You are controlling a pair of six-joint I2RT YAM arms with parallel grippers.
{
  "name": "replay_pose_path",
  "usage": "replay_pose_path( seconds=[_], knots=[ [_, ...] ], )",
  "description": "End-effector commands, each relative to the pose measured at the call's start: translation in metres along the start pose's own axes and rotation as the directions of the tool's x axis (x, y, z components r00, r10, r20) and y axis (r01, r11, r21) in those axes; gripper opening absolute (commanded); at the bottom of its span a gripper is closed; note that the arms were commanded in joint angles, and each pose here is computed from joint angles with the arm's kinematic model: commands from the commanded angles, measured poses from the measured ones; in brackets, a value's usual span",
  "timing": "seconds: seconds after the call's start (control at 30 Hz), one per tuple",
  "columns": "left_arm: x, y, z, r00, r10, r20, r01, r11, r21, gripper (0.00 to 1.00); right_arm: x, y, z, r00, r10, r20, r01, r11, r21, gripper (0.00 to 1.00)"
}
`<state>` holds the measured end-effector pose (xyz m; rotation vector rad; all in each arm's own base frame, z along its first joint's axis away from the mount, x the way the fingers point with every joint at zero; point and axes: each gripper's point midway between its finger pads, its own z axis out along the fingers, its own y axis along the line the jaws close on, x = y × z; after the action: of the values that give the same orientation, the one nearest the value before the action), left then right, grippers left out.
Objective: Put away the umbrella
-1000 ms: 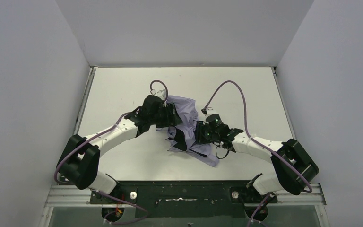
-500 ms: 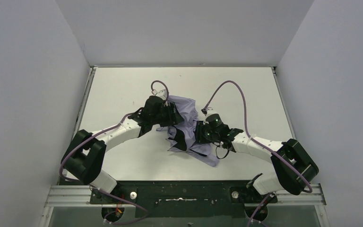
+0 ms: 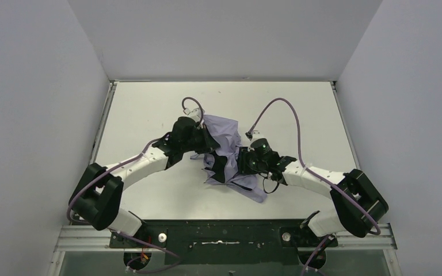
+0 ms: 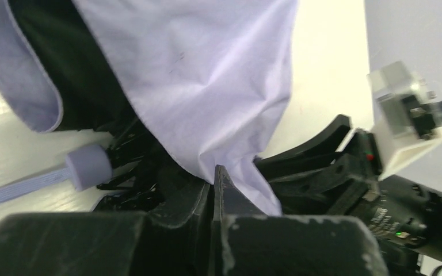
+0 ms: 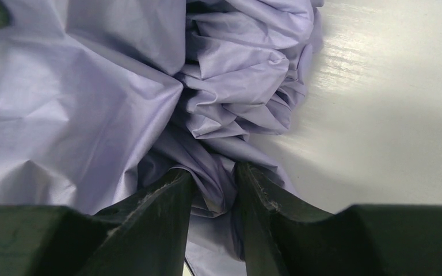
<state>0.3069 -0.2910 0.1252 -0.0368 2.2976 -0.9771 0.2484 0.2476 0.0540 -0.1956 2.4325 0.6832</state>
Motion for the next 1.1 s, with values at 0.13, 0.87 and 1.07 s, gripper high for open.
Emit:
replay_pose_path(
  seconds=[0.13, 0.87, 1.07],
  knots=[
    [-0.067, -0.086, -0.039, 0.982, 0.102, 0.158, -0.133, 0.971, 0.201, 0.0, -0.03, 0.013, -0.022, 0.991, -0.01, 0.13, 0.013, 1.0, -0.028, 0.51],
    [-0.132, -0.147, -0.068, 0.947, 0.315, 0.072, -0.322, 0.903, 0.286, 0.0, -0.061, 0.023, -0.058, 0.97, -0.06, 0.236, 0.067, 0.997, -0.024, 0.62],
    [-0.149, -0.132, -0.05, 0.963, 0.265, 0.054, -0.269, 0.915, 0.299, 0.0, -0.065, 0.028, -0.063, 0.964, -0.078, 0.255, 0.092, 0.995, -0.042, 0.63]
  ],
)
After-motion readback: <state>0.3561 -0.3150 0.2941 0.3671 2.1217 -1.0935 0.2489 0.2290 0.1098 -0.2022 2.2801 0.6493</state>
